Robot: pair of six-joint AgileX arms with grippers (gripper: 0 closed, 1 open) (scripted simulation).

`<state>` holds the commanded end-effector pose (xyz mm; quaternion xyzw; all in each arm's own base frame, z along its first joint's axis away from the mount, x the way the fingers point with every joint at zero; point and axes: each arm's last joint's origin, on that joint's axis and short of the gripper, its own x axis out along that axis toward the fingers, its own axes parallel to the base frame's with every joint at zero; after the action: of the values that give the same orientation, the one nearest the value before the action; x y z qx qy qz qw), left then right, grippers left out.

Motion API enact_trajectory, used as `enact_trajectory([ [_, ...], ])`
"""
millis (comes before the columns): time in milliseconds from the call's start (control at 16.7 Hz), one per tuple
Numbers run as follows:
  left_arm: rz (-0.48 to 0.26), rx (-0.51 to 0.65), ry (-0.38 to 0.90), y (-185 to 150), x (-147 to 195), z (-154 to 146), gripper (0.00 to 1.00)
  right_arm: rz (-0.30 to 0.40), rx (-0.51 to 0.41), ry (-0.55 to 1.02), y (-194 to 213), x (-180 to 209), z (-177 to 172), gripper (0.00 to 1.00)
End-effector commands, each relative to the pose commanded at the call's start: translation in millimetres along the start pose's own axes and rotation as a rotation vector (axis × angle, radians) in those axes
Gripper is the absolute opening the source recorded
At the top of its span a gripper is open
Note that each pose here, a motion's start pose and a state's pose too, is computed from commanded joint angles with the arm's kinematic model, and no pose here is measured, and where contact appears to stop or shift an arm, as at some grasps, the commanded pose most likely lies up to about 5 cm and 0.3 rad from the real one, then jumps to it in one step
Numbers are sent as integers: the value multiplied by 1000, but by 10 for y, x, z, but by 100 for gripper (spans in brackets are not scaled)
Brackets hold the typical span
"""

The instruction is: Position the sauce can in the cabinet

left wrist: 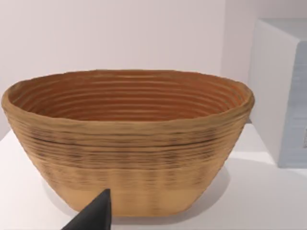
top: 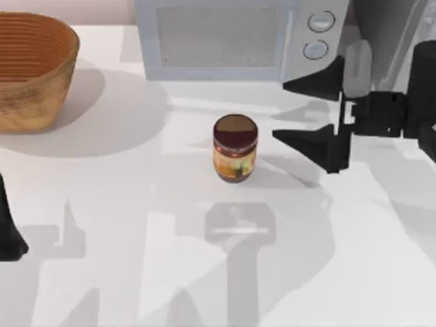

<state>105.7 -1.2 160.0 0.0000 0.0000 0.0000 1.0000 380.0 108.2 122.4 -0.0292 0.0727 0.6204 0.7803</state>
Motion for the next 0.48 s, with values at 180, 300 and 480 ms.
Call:
enact_trajectory([
  [180, 0, 0, 0, 0, 0, 0, 100, 112, -29, -17, -206, 233, -457, 100],
  [300, 0, 0, 0, 0, 0, 0, 100, 166, -49, -31, -278, 342, -697, 100],
  [480, 0, 0, 0, 0, 0, 0, 100, 210, -70, -44, -324, 428, -888, 100],
])
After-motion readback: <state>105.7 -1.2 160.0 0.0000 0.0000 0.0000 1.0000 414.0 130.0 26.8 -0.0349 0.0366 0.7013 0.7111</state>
